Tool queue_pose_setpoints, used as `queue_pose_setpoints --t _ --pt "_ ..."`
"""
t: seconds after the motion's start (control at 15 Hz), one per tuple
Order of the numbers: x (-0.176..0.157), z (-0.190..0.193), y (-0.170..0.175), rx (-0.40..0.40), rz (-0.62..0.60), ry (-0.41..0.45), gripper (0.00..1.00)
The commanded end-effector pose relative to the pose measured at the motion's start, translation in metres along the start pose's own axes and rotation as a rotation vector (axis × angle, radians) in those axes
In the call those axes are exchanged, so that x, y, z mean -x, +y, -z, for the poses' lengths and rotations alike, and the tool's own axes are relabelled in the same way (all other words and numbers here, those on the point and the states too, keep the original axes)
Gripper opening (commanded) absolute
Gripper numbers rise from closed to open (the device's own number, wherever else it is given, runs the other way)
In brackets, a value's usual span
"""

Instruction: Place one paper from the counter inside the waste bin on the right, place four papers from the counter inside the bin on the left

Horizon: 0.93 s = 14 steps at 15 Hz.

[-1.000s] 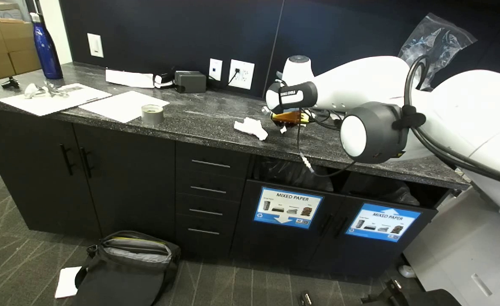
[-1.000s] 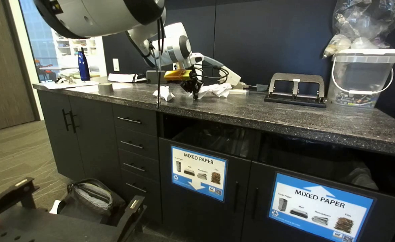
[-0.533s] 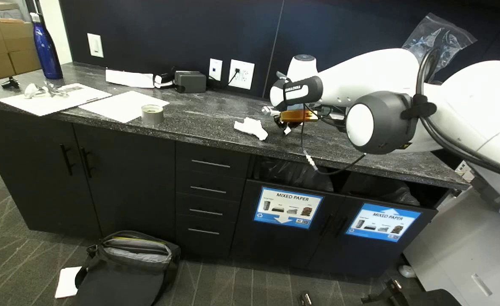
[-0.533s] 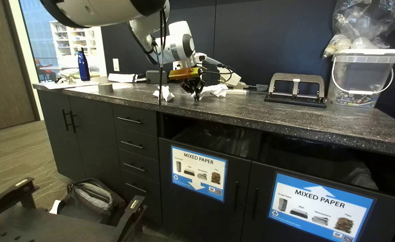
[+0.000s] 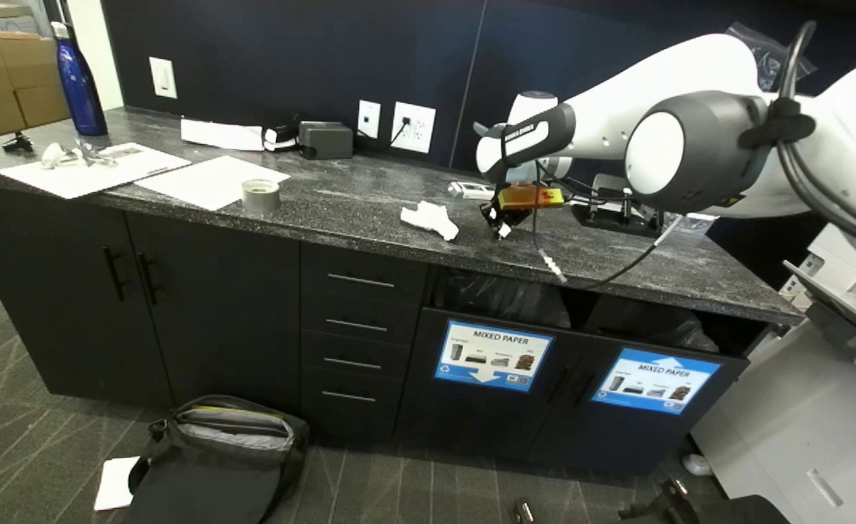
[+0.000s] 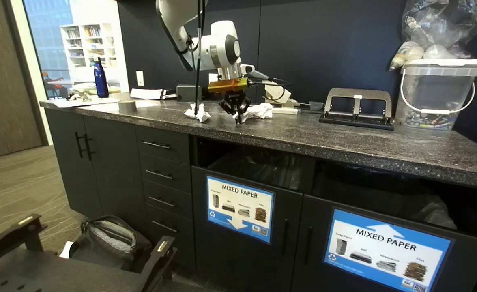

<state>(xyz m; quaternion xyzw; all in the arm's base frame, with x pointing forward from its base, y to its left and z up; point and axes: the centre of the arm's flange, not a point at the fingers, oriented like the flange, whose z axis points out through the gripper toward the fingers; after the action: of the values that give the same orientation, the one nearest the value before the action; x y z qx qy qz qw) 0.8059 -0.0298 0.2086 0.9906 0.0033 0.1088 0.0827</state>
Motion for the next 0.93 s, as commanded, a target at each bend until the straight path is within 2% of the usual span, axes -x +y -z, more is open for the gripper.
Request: queue_pose_setpoints --t 0.0,0.53,0.73,0.87 --pt "0.078 0.004 0.014 -0.05 0.071 -0.147 0.08" --pt "0.122 0.011 0.034 -0.19 0.262 -0.241 0.09" --pt "0.152 0.016 0.042 -0.215 0.321 -0.342 0.09" --pt "0.181 0.014 0.048 -0.224 0.363 -0.44 0.08"
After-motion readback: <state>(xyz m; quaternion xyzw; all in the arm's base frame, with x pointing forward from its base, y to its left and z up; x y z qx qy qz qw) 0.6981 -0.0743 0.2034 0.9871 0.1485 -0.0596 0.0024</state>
